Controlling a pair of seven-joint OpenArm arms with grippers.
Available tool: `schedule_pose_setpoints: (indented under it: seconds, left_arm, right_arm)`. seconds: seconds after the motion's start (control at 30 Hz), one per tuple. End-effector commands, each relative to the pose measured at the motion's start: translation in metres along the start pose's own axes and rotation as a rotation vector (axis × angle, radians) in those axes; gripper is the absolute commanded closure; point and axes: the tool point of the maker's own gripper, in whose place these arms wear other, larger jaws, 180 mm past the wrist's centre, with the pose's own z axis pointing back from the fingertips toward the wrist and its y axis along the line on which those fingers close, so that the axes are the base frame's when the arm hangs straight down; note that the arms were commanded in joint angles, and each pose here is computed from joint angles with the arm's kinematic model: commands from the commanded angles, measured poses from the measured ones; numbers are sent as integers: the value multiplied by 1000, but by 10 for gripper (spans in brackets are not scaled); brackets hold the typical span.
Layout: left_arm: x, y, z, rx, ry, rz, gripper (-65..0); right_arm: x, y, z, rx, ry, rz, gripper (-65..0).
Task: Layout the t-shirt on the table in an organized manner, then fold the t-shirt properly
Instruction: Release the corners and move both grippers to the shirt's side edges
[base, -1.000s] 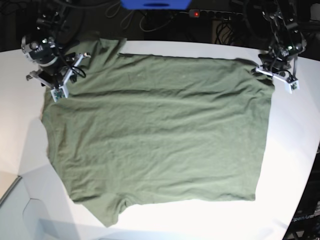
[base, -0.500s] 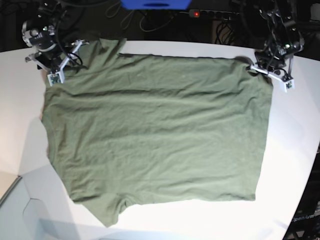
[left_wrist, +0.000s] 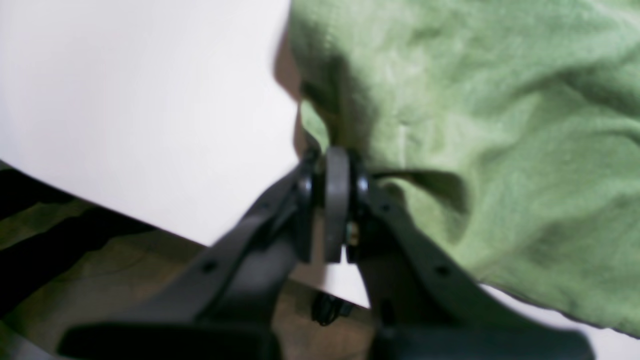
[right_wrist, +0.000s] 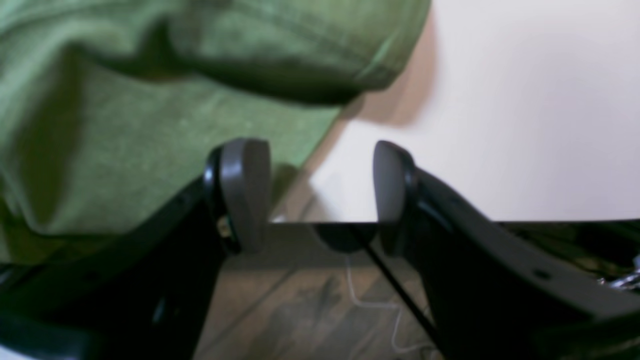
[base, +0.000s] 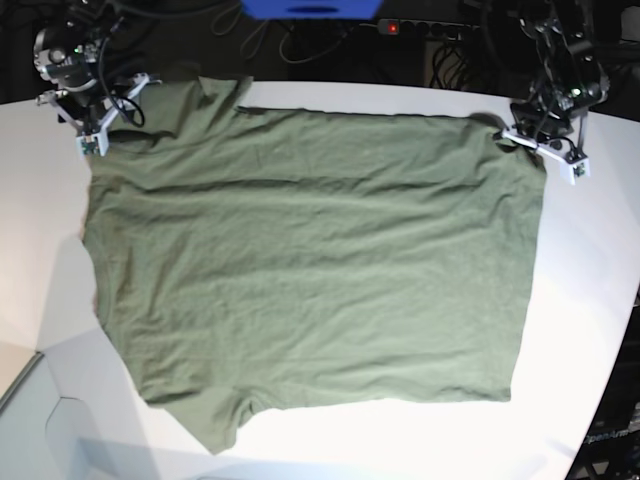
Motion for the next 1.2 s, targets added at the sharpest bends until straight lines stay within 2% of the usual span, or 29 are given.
schedule_pose_setpoints:
  seconds: [0.0,0.2,0.37,0.47,0.57,0.77,0.9,1.03,1.17]
  left_arm:
    - [12,0,4,-1,-38,-13,-2]
    - [11,2,4,2,-36,-13,-2]
    - [12,2,5,3,-38,-13,-2]
    - [12,2,4,2,-38,-14,-2]
    - [12,3,5,4,-40,-12,-2]
    - [36,-7,22,-10,-119,-33,-2]
    - [47,-12,32,-17,-160,-46,-2]
    - [49,-12,33,-17,-166,-48,-2]
    - [49,-3,35,2,-170,-33,-2]
  right_arm:
    - [1,-1,0,1,-10,-5,-332]
    - [-19,8,-9,37,44,-18,-330]
    - [-22,15,-9,51,51,-25,-314]
    - [-24,15,-9,53,55,-26,-209]
    - [-24,15,-9,52,55,-27,0]
    - [-8,6,-2,20,8,-21,0]
    - [25,-3,15,-19,-95,-7,0]
    - [50,-16,27,-45,-189,-46,0]
    - [63,-34,30,-93,-228,-88,0]
